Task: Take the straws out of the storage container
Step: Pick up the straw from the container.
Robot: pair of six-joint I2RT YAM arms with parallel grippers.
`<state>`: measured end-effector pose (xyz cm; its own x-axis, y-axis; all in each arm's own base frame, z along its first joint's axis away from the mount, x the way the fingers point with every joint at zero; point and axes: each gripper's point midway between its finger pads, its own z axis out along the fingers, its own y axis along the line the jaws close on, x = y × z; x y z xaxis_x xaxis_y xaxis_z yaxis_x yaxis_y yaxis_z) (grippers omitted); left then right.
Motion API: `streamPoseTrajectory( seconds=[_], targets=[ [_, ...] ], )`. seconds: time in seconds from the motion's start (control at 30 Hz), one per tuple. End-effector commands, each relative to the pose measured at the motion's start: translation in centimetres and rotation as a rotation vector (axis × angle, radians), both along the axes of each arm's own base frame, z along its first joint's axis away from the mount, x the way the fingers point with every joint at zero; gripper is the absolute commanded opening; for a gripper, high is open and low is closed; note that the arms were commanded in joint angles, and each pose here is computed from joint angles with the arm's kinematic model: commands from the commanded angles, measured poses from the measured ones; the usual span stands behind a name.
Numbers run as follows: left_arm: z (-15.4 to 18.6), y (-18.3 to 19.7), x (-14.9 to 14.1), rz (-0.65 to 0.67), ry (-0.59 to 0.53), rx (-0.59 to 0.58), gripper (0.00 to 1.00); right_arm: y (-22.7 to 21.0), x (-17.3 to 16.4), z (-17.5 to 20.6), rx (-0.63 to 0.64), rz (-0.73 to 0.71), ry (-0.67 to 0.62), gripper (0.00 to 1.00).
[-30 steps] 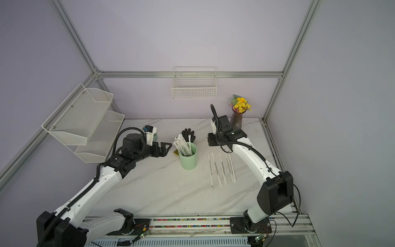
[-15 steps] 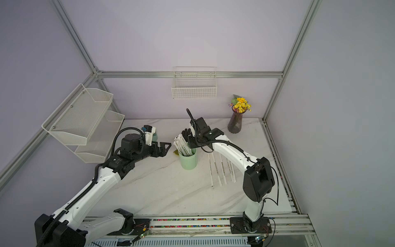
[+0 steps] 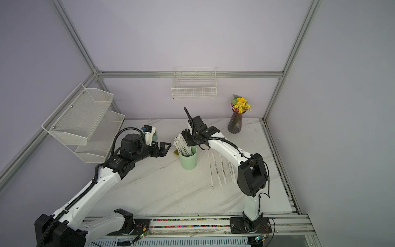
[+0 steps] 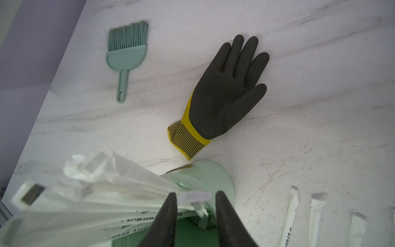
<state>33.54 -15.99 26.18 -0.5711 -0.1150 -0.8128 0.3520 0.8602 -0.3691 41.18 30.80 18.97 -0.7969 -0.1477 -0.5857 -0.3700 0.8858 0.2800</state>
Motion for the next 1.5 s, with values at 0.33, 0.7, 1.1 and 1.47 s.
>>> streamPoseTrajectory(
  seconds=[0.33,0.7,1.1,1.47],
  targets=[
    [0.3,-0.1,-0.1,-0.005,-0.027,-0.001,0.99,0.5,0.3,2.6,0.029,0.002,-0.052,0.12],
    [0.6,-0.2,-0.1,-0.008,-0.03,-0.007,0.99,-1.2,-1.2,8.1,0.055,-0.009,-0.141,0.07],
    [0.9,-0.1,-0.3,-0.005,-0.037,-0.012,0.99,-3.5,-3.1,15.3,0.094,-0.037,-0.268,0.06],
    [1.3,-0.1,-0.2,-0.007,-0.046,-0.017,0.99,-8.0,-5.5,22.7,0.063,-0.107,-0.431,0.04]
  ],
)
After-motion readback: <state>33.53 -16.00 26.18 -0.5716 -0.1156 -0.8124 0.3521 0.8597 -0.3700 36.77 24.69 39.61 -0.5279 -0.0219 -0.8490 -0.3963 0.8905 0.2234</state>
